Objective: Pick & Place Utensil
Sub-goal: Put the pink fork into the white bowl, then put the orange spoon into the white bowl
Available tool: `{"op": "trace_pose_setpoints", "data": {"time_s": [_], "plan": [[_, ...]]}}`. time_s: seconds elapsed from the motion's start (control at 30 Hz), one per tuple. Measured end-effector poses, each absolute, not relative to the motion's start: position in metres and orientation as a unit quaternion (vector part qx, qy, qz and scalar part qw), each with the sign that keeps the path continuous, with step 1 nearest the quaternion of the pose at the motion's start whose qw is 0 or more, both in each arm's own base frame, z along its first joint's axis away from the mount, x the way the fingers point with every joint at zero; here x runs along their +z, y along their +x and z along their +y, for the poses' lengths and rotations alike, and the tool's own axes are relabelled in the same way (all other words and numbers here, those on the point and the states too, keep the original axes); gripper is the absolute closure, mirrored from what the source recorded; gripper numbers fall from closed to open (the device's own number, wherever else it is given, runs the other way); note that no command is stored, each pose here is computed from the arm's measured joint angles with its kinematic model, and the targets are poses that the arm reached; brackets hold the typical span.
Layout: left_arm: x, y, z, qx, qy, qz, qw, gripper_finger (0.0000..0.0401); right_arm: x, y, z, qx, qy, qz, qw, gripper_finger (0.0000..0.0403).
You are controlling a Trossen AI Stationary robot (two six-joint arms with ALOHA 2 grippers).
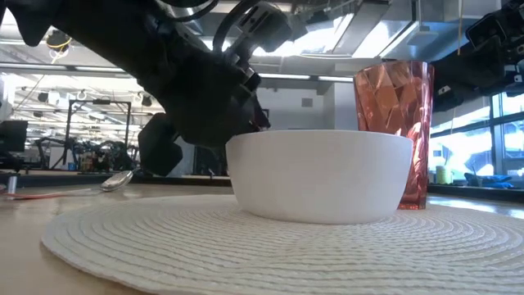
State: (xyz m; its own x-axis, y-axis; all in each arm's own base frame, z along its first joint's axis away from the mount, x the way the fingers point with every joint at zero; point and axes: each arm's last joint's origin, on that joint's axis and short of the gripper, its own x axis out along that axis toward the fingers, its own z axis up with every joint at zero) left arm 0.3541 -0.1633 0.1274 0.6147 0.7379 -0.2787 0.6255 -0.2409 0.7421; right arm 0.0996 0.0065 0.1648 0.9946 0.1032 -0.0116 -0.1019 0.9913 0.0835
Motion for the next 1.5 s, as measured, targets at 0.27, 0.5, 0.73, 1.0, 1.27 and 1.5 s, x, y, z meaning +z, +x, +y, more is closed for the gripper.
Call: {"op": "trace_pose_setpoints", "data": {"time_s": [0.27, 0.5, 0.73, 1.0, 1.27, 1.5], "plan": [[0.129, 0.355, -0.164, 0.063, 0.788, 0.434, 0.431, 0.0277, 0.165, 0.1, 0.007, 0.051, 0.042, 0.008, 0.998, 0.0382], [0.16, 0.348, -0.163, 0.11, 0.76, 0.421, 0.483, 0.0269, 0.165, 0.1, 0.007, 0.051, 0.043, 0.008, 0.998, 0.0382], [0.234, 0.306, -0.143, 0.179, 0.633, 0.399, 0.639, 0.0272, 0.165, 0.1, 0.007, 0.052, 0.047, 0.008, 0.998, 0.0382], [0.277, 0.225, -0.052, 0.255, 0.134, 0.454, 0.843, 0.0307, 0.165, 0.1, 0.007, 0.052, 0.044, 0.008, 0.998, 0.0382], [0.216, 0.186, -0.004, 0.267, -0.136, 0.504, 0.81, 0.0354, 0.165, 0.1, 0.007, 0.052, 0.046, 0.008, 0.998, 0.0382], [0.187, 0.19, 0.009, 0.271, -0.178, 0.545, 0.773, 0.0348, 0.165, 0.1, 0.007, 0.052, 0.048, 0.008, 0.997, 0.0382]]}}
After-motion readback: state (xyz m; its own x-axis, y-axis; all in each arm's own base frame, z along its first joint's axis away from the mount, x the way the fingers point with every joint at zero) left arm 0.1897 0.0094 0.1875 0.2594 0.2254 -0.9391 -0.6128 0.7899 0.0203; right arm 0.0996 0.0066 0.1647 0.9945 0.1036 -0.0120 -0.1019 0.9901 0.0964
